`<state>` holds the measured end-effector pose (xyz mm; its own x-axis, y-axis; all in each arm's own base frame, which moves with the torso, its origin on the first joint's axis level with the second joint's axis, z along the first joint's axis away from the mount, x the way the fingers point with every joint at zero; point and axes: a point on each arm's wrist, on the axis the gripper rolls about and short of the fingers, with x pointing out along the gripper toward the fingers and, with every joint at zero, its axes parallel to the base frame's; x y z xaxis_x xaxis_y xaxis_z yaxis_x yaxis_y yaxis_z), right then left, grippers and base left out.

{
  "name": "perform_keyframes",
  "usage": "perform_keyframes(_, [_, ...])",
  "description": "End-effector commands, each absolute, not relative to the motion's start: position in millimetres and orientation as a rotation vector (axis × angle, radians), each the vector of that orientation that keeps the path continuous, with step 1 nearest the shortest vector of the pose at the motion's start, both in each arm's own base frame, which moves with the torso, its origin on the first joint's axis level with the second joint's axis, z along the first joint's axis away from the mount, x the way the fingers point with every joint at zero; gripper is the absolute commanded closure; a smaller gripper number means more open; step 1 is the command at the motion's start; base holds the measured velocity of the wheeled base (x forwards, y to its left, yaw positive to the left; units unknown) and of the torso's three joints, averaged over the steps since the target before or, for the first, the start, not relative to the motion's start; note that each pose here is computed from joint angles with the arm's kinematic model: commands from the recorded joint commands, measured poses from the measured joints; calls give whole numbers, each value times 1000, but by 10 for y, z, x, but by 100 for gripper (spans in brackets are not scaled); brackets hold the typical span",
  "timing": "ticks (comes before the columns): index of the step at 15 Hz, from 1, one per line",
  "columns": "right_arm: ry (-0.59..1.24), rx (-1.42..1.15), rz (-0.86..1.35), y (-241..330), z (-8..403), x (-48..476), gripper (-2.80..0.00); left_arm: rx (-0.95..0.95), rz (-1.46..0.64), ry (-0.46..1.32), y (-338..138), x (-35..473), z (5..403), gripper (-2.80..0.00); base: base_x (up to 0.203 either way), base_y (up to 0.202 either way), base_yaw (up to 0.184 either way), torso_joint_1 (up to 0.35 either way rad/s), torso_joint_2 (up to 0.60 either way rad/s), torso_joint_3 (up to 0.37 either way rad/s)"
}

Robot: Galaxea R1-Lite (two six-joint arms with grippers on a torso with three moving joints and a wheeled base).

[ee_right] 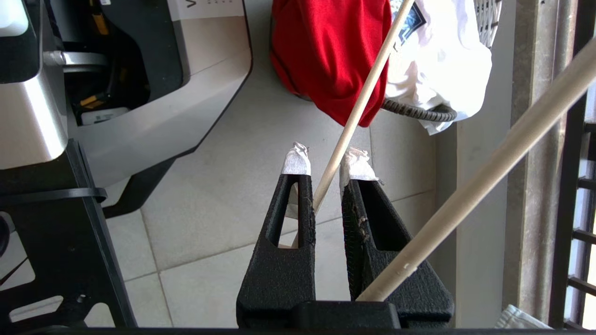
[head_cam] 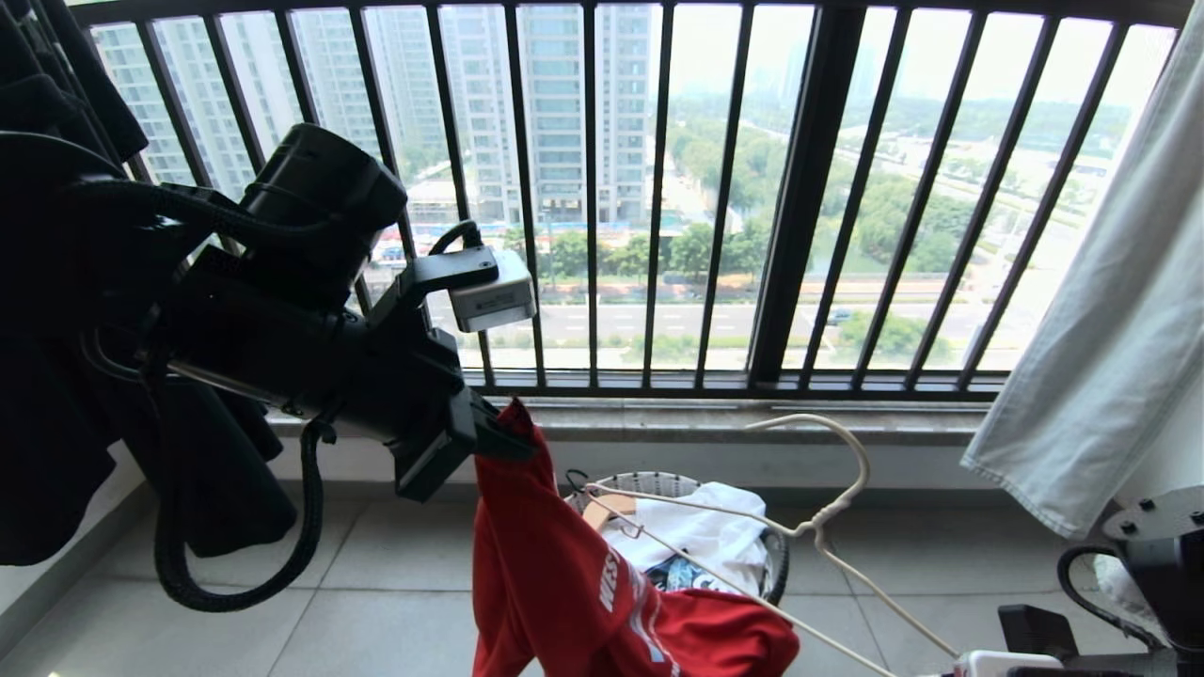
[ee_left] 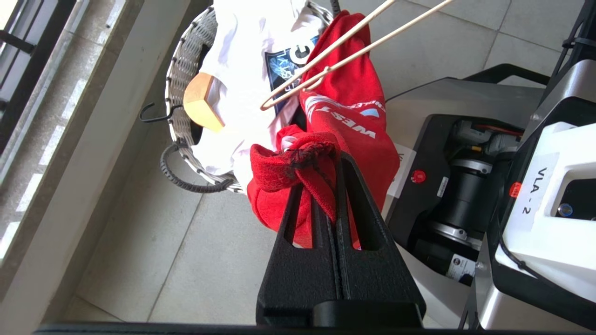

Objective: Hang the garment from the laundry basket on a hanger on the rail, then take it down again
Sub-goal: Hang the clothes on the clothes rack

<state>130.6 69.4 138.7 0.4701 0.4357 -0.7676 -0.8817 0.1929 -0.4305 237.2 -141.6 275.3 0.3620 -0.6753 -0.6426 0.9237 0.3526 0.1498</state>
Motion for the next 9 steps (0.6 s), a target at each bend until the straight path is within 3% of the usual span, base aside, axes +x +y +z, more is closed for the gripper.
perform_keyframes(1, [553,-992,1001,682,1366,1277,0,544,-1098,534,-1445,2429,2740,0,0,0,0,0,0,0])
perform_keyframes(9, [481,-1038,1099,698,1495,1003,0,432,-1046,518,-1730,2878,2862,0,0,0,0,0,0,0])
